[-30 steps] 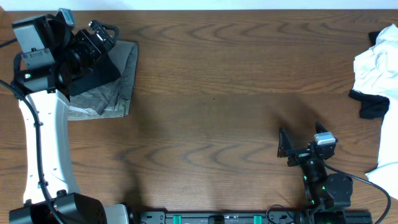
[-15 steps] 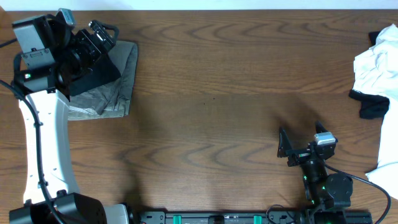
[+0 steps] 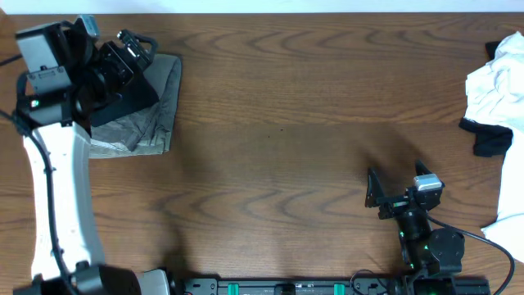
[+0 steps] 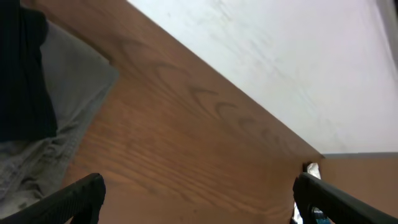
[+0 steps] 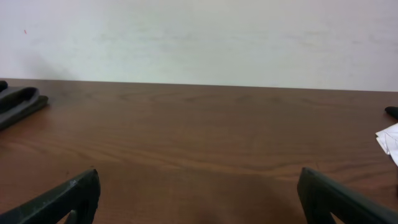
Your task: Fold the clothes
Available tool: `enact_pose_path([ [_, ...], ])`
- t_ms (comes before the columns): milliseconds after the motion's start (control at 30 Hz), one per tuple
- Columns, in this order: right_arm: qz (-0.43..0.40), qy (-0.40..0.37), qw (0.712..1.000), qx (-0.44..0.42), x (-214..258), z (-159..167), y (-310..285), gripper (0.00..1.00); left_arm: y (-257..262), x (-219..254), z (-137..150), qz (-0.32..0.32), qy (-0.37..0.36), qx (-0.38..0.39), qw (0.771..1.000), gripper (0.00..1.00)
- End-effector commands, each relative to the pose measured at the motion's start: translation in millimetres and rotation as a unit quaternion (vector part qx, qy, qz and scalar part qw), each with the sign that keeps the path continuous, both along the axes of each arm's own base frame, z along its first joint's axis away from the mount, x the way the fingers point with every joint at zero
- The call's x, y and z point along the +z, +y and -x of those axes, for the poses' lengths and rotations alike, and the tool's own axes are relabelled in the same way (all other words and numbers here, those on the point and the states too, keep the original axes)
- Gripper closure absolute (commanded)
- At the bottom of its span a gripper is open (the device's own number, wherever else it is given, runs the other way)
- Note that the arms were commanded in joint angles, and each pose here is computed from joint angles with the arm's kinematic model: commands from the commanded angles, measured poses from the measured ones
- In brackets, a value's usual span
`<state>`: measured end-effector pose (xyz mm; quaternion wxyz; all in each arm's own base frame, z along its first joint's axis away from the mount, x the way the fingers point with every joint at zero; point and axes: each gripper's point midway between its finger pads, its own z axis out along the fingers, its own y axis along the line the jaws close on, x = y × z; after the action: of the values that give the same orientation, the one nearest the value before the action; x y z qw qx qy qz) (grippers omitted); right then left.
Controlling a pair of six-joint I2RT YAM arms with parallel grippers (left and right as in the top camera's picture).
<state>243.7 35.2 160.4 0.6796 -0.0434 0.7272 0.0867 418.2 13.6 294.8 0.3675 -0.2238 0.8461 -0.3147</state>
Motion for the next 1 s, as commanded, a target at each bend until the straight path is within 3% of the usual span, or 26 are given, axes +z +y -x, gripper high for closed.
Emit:
enact_pose_path([
  [0, 0.008, 0.0, 1.0, 0.001, -1, 0, 1, 0.01, -5, 45, 25, -0.023, -0.061, 0.001, 0.998, 0.02],
  [233, 0.008, 0.0, 1.0, 0.001, -1, 0, 1, 0.01, -22, 105, 86, -0.048, -0.154, 0.001, 0.987, 0.02],
  [400, 0.007, 0.0, 1.0, 0.001, -1, 0, 1, 0.01, -32, 108, 123, -0.055, -0.181, 0.0, 0.982, 0.02],
  [567, 0.007, -0.001, 1.0, 0.001, -1, 0, 1, 0.01, -39, 70, 151, -0.051, -0.167, 0.0, 0.985, 0.02],
  [767, 0.008, -0.001, 1.0, 0.001, -1, 0, 1, 0.01, -45, -18, 174, -0.036, -0.111, 0.0, 0.993, 0.02],
  [967, 0.008, -0.001, 1.0, 0.001, -1, 0, 1, 0.01, -45, -83, 178, -0.039, -0.111, 0.004, 0.993, 0.02],
])
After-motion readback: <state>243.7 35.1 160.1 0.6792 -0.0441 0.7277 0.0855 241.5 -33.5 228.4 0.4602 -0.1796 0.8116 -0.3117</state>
